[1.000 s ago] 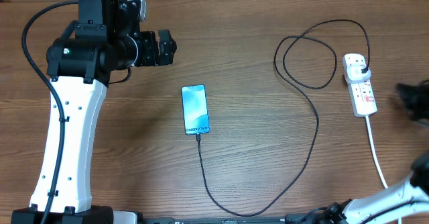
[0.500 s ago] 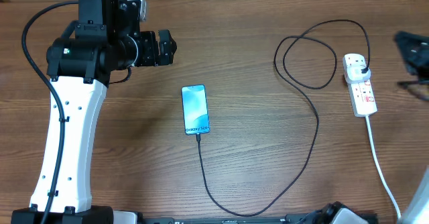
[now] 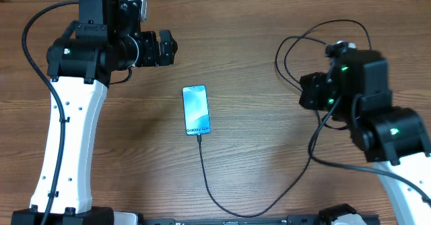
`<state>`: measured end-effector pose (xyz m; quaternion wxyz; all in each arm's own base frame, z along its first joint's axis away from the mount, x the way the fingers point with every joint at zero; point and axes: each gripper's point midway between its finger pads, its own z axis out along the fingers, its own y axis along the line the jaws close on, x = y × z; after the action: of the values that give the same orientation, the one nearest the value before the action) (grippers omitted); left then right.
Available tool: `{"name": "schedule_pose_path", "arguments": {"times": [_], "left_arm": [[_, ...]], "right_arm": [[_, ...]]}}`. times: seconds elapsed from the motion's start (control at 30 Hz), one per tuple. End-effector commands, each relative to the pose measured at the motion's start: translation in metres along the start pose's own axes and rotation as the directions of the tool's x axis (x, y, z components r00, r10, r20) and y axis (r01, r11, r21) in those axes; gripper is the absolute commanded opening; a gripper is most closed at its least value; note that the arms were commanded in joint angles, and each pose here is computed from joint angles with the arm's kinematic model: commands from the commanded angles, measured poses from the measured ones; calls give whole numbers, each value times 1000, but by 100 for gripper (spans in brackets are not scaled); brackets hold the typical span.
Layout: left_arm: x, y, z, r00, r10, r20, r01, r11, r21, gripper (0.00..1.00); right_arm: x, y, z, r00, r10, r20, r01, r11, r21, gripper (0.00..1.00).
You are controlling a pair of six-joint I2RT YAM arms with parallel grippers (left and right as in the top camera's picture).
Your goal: Plug charger to phone and switch on socket
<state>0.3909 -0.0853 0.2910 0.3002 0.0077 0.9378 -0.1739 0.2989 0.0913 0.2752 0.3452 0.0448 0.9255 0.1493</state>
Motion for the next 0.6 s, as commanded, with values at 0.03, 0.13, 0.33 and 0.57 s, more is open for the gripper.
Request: {"name": "schedule_pose_path", "arguments": {"times": [0.03,0.13,0.33,0.57], "left_arm": [[-2,3,0,1000,15,3,-15,1000,-8,100],[-2,3,0,1000,15,3,-15,1000,-8,100],[-2,3,0,1000,15,3,-15,1000,-8,100],[-2,3,0,1000,15,3,-15,1000,-8,100]], "right_arm": [[6,-5,-4,998,-59,2,58,994,97,31],[19,-11,-5,997,-57,-52,63,991,117,84],[28,-12,-5,994,-54,-91,65,991,117,100],[28,-16,-6,995,-56,-88,68,988,139,100]]}}
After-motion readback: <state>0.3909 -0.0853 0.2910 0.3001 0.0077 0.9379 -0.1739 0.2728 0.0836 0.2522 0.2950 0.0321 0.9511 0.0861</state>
